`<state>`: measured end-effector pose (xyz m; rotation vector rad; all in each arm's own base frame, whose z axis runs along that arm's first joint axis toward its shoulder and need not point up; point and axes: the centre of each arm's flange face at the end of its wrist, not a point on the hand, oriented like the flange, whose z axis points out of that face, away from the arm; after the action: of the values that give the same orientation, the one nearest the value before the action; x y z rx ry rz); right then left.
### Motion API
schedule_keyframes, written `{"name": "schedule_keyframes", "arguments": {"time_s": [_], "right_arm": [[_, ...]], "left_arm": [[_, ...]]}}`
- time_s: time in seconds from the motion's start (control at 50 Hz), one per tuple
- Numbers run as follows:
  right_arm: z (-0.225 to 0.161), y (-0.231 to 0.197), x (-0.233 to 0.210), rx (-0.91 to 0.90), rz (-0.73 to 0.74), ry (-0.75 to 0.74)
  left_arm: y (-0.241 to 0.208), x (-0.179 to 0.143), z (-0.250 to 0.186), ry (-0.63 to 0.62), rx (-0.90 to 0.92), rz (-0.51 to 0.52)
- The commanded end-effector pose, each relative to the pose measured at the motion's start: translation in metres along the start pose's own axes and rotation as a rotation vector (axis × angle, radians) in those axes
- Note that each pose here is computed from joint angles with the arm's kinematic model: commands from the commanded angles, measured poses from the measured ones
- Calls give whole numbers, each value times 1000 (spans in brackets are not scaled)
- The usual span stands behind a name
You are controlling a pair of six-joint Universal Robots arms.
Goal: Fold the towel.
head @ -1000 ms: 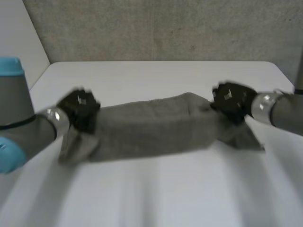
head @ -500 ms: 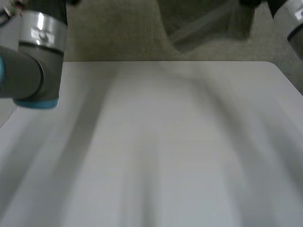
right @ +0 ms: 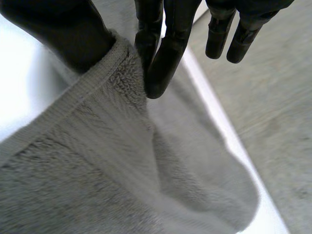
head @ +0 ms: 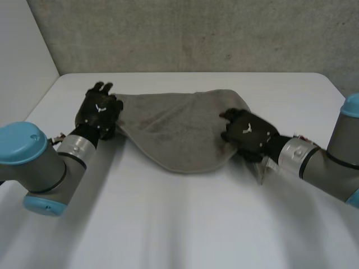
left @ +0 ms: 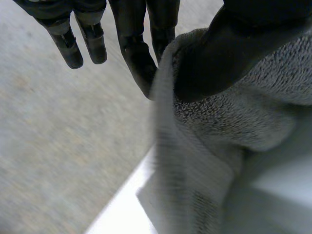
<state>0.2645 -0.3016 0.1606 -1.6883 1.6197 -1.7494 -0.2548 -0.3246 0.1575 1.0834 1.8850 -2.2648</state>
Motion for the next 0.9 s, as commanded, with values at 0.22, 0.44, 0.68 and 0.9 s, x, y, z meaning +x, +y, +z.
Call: {"name": "schedule_keyframes", "arguments": {"time_s": [0.22,0.44,0.68,0.9], "right_arm": [[-32,-47,34,-60,-4,78],[-63,-69,73,-88,-42,225],[-51,-42,79,-236,9,294],[-45,-17,77,-281,179,327]], "left_arm": [[-18,-6,-23,61,-108,1],[-48,-8,-61,103,-176,-30],[-42,17,-79,177,-284,-103],[-12,29,-83,88,-444,-79]]}}
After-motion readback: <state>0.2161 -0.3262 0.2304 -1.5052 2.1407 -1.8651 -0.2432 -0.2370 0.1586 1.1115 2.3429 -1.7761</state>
